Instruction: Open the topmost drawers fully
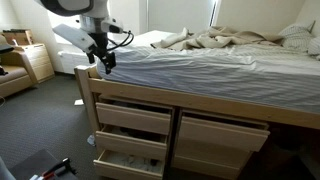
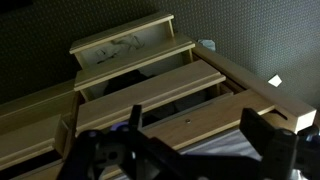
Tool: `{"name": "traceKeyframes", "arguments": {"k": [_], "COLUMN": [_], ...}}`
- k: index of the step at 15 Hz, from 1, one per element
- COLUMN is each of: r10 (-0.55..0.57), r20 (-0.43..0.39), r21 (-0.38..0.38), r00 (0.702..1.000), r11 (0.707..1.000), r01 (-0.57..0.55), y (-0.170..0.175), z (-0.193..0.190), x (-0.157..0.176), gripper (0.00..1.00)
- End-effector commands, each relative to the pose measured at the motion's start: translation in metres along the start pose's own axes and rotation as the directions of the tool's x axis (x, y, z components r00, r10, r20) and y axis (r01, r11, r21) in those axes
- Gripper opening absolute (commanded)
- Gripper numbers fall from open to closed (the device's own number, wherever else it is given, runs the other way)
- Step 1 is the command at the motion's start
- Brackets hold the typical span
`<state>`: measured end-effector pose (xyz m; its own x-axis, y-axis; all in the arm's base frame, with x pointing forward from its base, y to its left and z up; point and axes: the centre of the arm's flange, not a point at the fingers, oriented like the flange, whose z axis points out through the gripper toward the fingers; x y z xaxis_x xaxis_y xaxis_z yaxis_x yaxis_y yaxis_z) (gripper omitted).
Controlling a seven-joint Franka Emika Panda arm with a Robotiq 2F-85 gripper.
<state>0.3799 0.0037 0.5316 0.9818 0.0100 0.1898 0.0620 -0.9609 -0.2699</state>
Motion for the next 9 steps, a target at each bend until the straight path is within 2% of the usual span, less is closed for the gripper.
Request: {"name": "traceKeyframes", "arguments": {"k": [1, 3, 4, 5, 6, 7, 8, 9], "r10": [0.000, -0.016, 0.026, 0.116, 0.183, 0.231, 0.283, 0.341], "r20": [0.000, -0.022, -0.084, -0.080, -0.016, 0.021, 0.034, 0.028], "r21": [0.000, -0.010, -0.003, 0.035, 0.060, 0.057, 0.051, 0.052], "r00": [1.000, 1.000, 0.996, 0.990, 0.983, 0.973, 0.959, 0.940], "r11": [1.000, 1.000, 1.000, 0.993, 0.981, 0.971, 0.957, 0.938], "r01": [0.000, 0.016, -0.026, -0.114, -0.182, -0.232, -0.284, -0.342], "y": [0.000, -0.003, -0.002, 0.000, 0.038, 0.073, 0.095, 0.116], "z": [0.000, 0.006, 0.025, 0.025, 0.014, 0.018, 0.015, 0.032], "x": [0.000, -0.012, -0.071, -0.077, -0.080, -0.063, -0.057, -0.071], "gripper": [1.00, 1.00, 1.00, 1.00, 1.00, 1.00, 1.00, 1.00]}}
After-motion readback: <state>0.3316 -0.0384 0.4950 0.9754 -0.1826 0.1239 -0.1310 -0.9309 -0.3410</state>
